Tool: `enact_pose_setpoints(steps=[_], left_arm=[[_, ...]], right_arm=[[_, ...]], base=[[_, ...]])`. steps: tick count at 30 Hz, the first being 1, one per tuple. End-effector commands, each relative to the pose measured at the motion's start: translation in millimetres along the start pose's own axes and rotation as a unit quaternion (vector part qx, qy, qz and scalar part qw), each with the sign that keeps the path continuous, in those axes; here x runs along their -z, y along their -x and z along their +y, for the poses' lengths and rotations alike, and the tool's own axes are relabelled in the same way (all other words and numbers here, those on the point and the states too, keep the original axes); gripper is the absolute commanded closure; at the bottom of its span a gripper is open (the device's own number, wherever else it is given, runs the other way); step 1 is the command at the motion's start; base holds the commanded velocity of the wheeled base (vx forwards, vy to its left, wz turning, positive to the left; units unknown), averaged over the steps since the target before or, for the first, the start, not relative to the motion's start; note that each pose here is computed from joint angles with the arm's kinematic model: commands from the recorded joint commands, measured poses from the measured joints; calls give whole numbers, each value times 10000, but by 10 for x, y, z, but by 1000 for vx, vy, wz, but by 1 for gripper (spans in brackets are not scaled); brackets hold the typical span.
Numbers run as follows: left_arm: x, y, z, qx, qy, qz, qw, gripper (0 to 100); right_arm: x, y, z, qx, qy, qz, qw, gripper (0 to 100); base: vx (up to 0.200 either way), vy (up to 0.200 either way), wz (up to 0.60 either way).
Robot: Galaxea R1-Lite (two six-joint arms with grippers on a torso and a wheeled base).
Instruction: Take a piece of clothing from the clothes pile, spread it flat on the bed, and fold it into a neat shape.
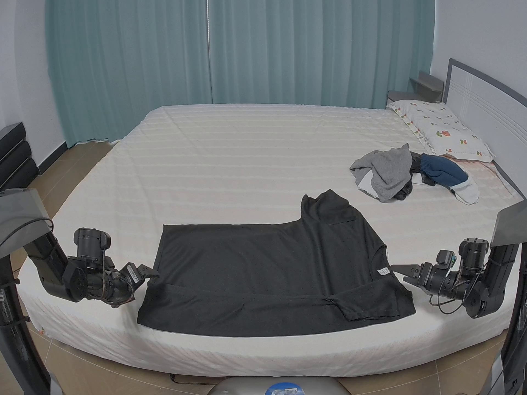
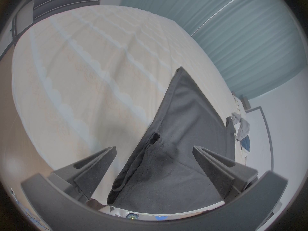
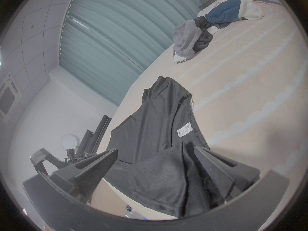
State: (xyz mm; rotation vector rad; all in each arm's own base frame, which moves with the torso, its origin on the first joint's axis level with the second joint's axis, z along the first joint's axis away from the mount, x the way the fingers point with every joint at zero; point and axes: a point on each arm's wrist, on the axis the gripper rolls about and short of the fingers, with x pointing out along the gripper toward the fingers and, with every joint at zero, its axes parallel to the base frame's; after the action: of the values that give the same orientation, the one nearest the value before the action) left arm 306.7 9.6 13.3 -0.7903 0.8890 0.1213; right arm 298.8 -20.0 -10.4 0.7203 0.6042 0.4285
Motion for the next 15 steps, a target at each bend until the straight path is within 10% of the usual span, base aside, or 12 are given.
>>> enact_pose_setpoints(steps=[1,15], left_arm=[[-69,198,-48,173,146,-247,9994,0],[-80,190,-51,213,315,-233,9990,0]], right_arm=[[-50,92,147,-137,-71,-155,9998,0],[60,159,136,-177,-567,-215,9980,0]], base=[[0,0,0],[171,0,0]])
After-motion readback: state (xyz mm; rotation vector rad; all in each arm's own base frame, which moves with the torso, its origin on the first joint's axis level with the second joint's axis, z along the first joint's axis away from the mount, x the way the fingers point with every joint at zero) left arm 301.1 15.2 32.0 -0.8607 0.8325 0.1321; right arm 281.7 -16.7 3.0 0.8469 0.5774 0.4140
